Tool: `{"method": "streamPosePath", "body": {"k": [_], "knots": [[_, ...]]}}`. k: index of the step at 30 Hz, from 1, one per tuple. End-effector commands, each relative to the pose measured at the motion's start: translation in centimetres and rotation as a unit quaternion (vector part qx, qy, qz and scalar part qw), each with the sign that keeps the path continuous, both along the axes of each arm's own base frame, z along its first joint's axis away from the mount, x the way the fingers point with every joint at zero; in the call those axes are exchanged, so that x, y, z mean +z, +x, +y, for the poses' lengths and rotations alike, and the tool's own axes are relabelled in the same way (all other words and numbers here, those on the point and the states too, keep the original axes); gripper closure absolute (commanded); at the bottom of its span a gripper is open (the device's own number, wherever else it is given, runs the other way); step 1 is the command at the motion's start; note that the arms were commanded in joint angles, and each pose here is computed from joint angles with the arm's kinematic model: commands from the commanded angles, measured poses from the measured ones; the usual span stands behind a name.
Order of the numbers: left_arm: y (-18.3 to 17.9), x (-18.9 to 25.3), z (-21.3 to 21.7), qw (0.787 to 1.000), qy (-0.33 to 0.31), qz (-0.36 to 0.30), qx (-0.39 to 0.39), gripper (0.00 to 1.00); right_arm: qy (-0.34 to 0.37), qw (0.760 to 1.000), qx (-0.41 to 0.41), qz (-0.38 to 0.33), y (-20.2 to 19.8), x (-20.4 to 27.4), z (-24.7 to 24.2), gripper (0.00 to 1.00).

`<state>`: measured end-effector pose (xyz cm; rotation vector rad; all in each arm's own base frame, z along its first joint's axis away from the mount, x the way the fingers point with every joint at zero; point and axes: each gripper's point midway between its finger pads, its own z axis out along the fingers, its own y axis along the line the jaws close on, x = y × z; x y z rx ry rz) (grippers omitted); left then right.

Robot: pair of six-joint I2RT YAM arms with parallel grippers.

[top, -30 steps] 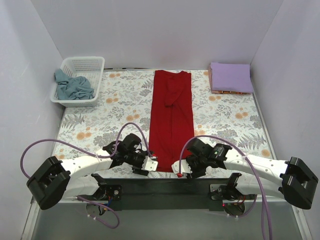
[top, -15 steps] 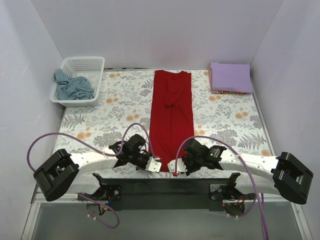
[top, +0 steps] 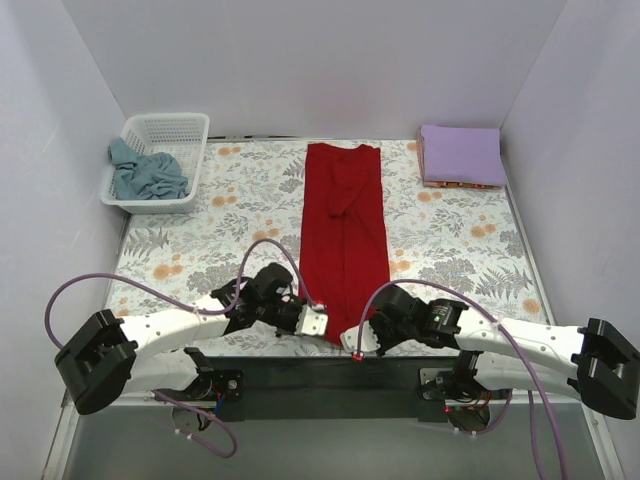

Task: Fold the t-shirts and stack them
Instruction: Fold the tshirt

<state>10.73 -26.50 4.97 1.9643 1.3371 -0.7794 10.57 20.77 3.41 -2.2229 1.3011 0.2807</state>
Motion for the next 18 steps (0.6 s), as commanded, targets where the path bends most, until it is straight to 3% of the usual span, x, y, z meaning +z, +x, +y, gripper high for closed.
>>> {"method": "streamPosePath", "body": {"k": [1,9,14,18], "knots": [[3.5,4.0,-0.9,0.997,-0.048,0.012,0.061,1.0,0.038,0.998,-0.01,-0.041,2.1,3.7,1.8,0.99],[10.7,6.5,-1.7,0.992,-0.083,-0.038,0.088,1.0,0.062,0.991,-0.065,-0.097,11.2,6.8,1.0,0.99],[16.6,7.3,-2.2,0.987,-0.1,-0.044,0.122,1.0,0.083,0.983,-0.078,-0.141,17.3,9.9,1.2,0.99],[22.4,7.4,-2.7,0.982,-0.107,-0.058,0.143,1.0,0.08,0.983,-0.098,-0.133,21.9,9.7,1.3,0.99]]}}
